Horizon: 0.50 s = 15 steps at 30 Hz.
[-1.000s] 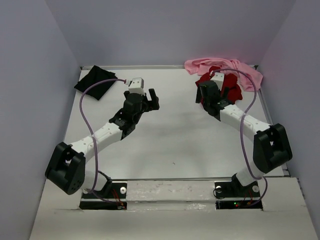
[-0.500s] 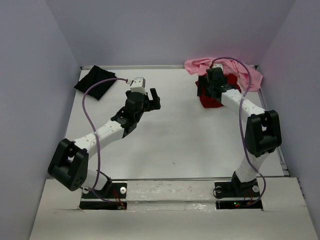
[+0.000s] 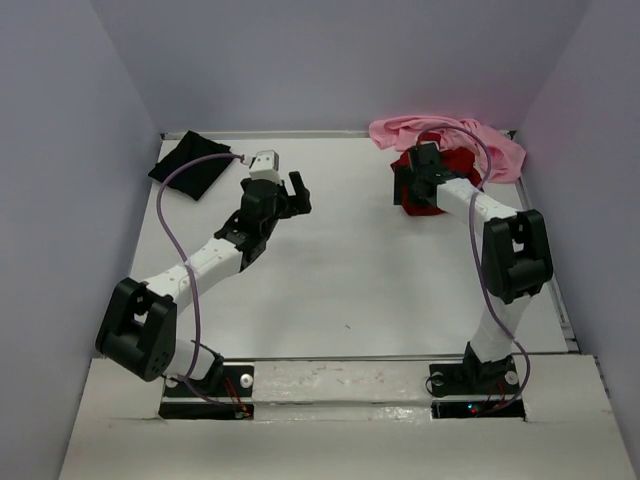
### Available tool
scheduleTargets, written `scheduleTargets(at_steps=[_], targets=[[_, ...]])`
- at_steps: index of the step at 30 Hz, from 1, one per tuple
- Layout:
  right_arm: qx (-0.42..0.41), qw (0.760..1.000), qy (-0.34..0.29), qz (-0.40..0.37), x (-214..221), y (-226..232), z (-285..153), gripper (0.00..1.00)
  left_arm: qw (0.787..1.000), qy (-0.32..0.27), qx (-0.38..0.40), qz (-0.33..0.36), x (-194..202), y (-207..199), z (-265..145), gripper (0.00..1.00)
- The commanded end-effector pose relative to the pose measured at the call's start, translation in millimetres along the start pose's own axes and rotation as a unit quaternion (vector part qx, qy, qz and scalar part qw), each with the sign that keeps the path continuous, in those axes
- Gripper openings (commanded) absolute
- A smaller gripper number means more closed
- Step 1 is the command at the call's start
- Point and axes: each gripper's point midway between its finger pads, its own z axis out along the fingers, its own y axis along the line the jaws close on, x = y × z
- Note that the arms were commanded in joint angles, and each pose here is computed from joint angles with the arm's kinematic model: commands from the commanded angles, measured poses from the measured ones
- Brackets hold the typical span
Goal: Fold and stack the t-shirts
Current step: Grab the tshirt from the pile
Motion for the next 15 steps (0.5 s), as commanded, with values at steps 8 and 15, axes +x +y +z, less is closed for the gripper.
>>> scheduleTargets(at_steps=[8, 15], targets=[[0.000, 1.000, 0.013, 0.010, 2, 0, 24, 0.69, 1.000, -0.019, -0.004, -0.008, -14, 21, 0, 0.99], [-0.097, 0.995, 0.029, 0.017, -13, 36, 13, 0.00, 1.000, -0.019, -0.011, -0.008, -14, 29, 0, 0.99]])
